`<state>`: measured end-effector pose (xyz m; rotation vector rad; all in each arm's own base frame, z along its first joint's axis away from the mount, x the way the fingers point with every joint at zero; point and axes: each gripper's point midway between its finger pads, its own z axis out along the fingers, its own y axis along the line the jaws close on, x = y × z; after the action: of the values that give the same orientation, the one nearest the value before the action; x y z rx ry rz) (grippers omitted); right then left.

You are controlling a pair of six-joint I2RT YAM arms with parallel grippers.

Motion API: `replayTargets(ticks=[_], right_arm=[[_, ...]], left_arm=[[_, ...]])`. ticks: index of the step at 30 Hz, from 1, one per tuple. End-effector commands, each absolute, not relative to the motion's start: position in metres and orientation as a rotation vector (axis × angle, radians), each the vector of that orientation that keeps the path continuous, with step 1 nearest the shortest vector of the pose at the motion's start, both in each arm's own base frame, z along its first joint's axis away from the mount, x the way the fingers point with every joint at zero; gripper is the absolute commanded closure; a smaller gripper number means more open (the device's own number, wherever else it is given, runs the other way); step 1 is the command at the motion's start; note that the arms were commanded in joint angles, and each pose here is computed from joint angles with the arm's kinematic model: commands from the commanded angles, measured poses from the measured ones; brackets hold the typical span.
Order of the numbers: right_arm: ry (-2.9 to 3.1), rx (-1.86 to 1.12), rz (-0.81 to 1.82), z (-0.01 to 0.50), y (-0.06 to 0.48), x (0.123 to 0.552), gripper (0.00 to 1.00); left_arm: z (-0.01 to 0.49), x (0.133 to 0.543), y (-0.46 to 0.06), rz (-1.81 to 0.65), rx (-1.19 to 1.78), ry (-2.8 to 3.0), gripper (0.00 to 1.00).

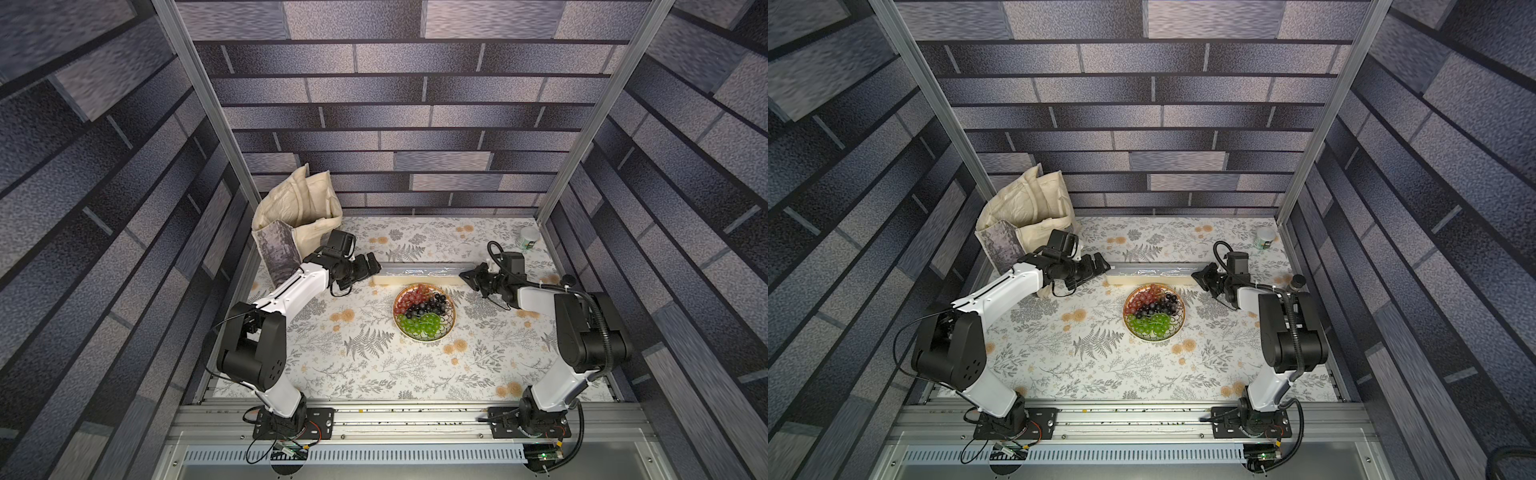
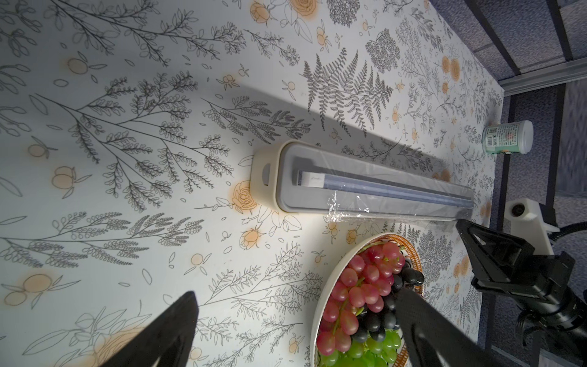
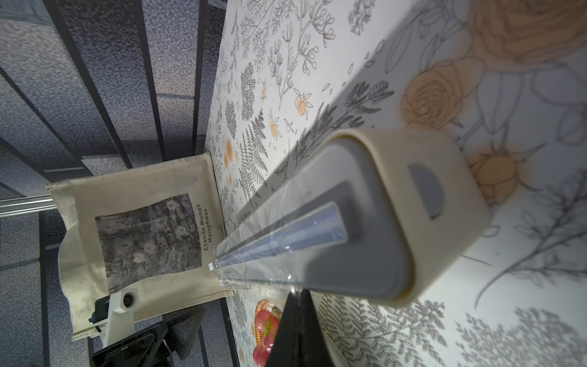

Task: Wrap the plate with plastic wrap
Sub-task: Pull the plastic wrap from the plastic wrap cutting box.

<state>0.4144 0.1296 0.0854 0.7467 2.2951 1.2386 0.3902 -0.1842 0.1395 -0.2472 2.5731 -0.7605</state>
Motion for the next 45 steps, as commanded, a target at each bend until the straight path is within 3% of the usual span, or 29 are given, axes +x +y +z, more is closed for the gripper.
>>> replayTargets(ticks=[1, 8, 18, 33, 45], right_arm=[[2.252, 0.69, 1.213, 0.109, 0.127, 0.423, 1.0], [2.204, 0.641, 1.224, 0.136, 0.128, 0.43, 1.0], [2.166, 0.632, 1.234, 0.154, 0.128, 0.44, 1.0], [2.172, 0.63, 1.238, 0.158, 0.129, 0.441, 1.0], [2.179, 0.629, 1.235, 0.156, 0.129, 0.44, 1.0]], left_arm=[[0.165, 0.392, -0.188, -0.709, -0.083, 2.495, 0.0], [0.18, 0.394, -0.187, -0.551, 0.235, 2.422, 0.0], [0.173, 0.394, -0.226, -0.294, 0.932, 2.161, 0.0], [0.138, 0.448, -0.301, -0.169, 1.154, 2.113, 0.0], [0.12, 0.469, -0.318, -0.116, 1.15, 2.127, 0.0]])
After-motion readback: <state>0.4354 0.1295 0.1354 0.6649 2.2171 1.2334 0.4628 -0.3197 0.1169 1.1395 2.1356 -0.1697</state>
